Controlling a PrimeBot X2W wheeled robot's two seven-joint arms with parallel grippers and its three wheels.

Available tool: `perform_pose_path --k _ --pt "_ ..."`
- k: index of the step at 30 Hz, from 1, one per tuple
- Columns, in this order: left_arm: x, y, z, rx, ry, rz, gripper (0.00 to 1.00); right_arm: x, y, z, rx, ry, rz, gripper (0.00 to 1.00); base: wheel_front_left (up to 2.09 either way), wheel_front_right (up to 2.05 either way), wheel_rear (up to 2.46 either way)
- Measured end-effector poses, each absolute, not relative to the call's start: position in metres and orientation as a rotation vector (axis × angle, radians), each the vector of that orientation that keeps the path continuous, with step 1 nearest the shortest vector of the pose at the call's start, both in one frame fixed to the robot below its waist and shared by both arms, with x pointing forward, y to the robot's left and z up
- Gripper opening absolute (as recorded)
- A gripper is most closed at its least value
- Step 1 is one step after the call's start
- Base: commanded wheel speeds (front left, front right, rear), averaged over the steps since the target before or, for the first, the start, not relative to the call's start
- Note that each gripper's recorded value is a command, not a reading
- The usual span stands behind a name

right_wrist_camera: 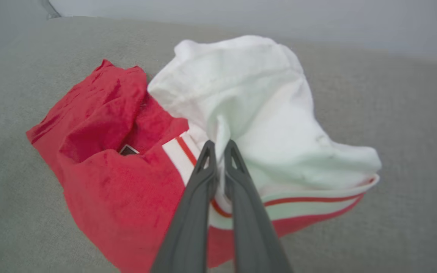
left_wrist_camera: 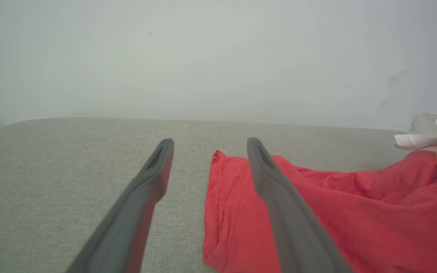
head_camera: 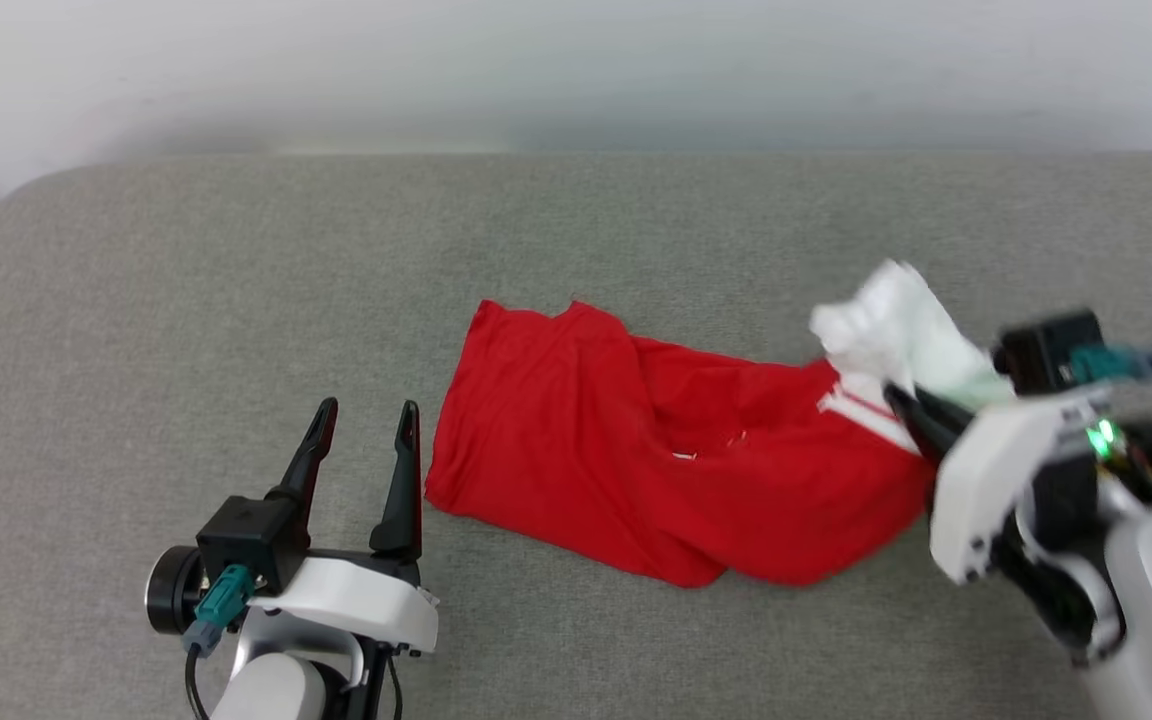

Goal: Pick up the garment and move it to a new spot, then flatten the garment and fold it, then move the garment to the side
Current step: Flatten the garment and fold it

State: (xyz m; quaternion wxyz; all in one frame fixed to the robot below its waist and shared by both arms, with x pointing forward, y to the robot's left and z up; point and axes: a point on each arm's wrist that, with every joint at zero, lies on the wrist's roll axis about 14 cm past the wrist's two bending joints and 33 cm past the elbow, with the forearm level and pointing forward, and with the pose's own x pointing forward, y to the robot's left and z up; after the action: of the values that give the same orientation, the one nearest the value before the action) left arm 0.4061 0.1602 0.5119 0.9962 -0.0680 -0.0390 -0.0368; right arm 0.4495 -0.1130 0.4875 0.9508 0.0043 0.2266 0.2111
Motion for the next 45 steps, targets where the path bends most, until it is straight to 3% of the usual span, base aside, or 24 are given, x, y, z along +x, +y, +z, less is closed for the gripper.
perform_pose_path --k 11,12,13,14,25,33,45 --pt "0.398 0.151 0.508 -0.15 -0.051 -0.102 1.0 0.342 -0.172 0.399 0.349 0.631 0.099 0.04 0.0 0.0 0.0" --pt "0.397 0.151 0.507 -0.151 -0.046 -0.1 1.0 0.338 -0.175 0.395 0.351 0.636 0.084 0.38 0.0 0.0 0.0" --pt "0.396 0.151 0.506 -0.151 -0.042 -0.101 1.0 0.336 -0.177 0.394 0.353 0.628 0.073 0.91 0.0 0.0 0.0" --pt "0.396 0.151 0.507 -0.152 -0.043 -0.102 1.0 0.337 -0.177 0.396 0.36 0.61 0.066 1.0 0.0 0.0 0.0" --pt "0.377 0.156 0.51 -0.15 -0.039 -0.087 1.0 0.361 -0.197 0.483 0.245 0.138 0.014 1.0 0.0 0.0 0.0" --pt "0.357 0.163 0.507 -0.153 -0.019 -0.062 1.0 0.353 -0.177 0.511 0.075 0.072 0.085 1.0 0.0 0.0 0.0" --pt "0.367 0.142 0.502 -0.086 0.076 -0.188 1.0 0.345 -0.163 0.528 0.072 0.05 0.125 1.0 0.0 0.0 0.0"
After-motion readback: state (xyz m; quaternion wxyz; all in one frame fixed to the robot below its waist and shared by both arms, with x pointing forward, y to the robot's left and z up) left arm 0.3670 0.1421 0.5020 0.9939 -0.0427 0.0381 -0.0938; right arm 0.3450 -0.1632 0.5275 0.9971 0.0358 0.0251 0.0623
